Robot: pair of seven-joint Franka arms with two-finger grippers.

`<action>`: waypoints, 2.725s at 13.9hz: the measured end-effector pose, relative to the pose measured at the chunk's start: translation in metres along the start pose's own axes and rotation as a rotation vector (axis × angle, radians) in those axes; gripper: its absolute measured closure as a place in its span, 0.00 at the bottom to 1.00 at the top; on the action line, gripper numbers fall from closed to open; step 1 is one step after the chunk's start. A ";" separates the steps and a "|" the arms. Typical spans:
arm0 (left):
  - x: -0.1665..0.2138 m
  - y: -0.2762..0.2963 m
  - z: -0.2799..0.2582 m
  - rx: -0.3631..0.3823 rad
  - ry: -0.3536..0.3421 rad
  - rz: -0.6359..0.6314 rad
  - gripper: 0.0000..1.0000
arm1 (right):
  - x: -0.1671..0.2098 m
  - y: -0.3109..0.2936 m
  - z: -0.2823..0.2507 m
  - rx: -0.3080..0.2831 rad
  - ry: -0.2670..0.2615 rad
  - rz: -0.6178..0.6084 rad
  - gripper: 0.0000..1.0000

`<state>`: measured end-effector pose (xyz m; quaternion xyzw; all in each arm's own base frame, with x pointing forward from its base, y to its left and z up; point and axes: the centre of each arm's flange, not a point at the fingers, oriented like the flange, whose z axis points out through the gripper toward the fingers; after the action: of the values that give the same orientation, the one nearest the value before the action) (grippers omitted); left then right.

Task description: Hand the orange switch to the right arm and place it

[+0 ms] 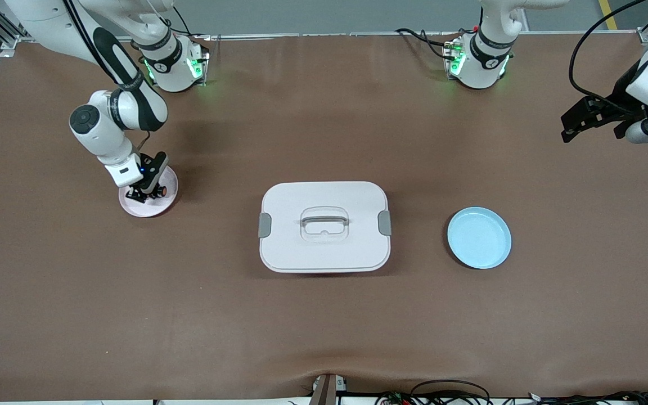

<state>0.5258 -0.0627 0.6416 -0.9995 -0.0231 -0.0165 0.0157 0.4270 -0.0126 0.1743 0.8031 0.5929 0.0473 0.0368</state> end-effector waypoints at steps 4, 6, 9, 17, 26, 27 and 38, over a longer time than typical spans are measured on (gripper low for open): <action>0.000 0.003 0.001 -0.031 -0.001 0.012 0.00 | -0.002 0.002 0.002 0.001 -0.001 0.014 0.25; 0.001 0.004 0.003 -0.031 -0.005 0.013 0.00 | -0.009 0.002 0.005 0.008 -0.005 0.028 0.05; 0.001 0.003 0.006 -0.031 -0.010 0.034 0.00 | -0.012 0.003 0.005 0.029 -0.011 0.037 0.00; 0.001 -0.003 0.008 -0.019 -0.020 0.059 0.00 | 0.002 0.028 -0.052 0.155 -0.032 0.076 0.00; 0.001 -0.004 0.009 -0.005 -0.025 0.061 0.00 | -0.014 0.063 -0.153 0.302 0.012 0.299 0.00; 0.001 -0.004 0.009 -0.005 -0.025 0.061 0.00 | -0.016 0.070 -0.168 0.322 0.006 0.337 0.00; 0.000 -0.004 0.009 -0.004 -0.028 0.062 0.00 | 0.018 0.117 -0.308 0.341 -0.166 0.961 0.00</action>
<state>0.5264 -0.0582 0.6325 -0.9999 0.0075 -0.0023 0.0137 0.5064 -0.0294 0.4944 0.9804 0.1516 -0.1023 -0.0737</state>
